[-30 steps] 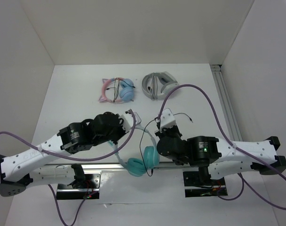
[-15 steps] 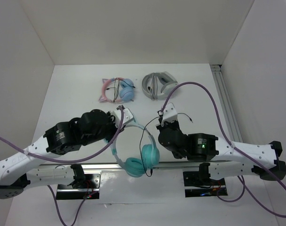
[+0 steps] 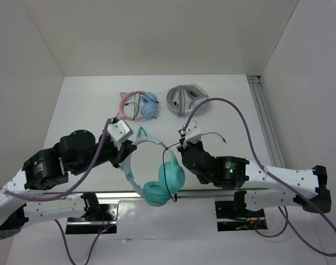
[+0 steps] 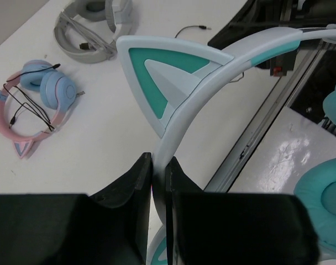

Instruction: Wrap the headphones

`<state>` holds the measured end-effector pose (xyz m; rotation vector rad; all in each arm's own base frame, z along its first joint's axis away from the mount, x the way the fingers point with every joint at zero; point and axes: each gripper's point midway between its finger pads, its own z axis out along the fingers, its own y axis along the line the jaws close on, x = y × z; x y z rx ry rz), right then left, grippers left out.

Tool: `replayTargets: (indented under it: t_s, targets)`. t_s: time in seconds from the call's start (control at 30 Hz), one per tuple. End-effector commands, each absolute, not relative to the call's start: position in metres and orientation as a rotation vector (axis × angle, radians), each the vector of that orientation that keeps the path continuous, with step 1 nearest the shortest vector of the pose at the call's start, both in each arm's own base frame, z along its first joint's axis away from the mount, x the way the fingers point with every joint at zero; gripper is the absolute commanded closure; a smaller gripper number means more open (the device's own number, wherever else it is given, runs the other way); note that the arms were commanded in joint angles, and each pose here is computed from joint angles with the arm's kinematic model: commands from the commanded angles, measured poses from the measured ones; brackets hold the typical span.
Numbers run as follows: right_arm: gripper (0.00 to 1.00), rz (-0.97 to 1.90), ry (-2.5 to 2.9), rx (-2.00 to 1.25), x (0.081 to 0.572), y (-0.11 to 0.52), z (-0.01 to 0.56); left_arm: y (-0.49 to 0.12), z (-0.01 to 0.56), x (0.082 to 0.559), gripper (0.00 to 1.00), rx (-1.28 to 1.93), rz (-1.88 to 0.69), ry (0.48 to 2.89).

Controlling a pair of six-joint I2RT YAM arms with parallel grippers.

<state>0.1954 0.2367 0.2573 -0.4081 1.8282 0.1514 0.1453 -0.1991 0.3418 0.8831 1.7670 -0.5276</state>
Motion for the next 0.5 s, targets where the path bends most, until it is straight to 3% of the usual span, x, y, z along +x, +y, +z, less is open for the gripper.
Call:
replayTargets:
  t_s: [0.0,0.2,0.47]
  targets:
    - [1.0,0.212,1.811,-0.374,0.198,0.241,0.263,-0.202,0.412,0.142,1.0,0.668,-0.716,1.604]
    - [1.0,0.344,1.792,-0.418,0.192,0.263,0.256,-0.203,0.442,0.133,1.0,0.554,-0.871,1.534]
    - [0.94,0.749,1.674,-0.706,0.157,0.336,0.236,-0.212,0.466,0.127,1.0,0.394,-1.07,1.501]
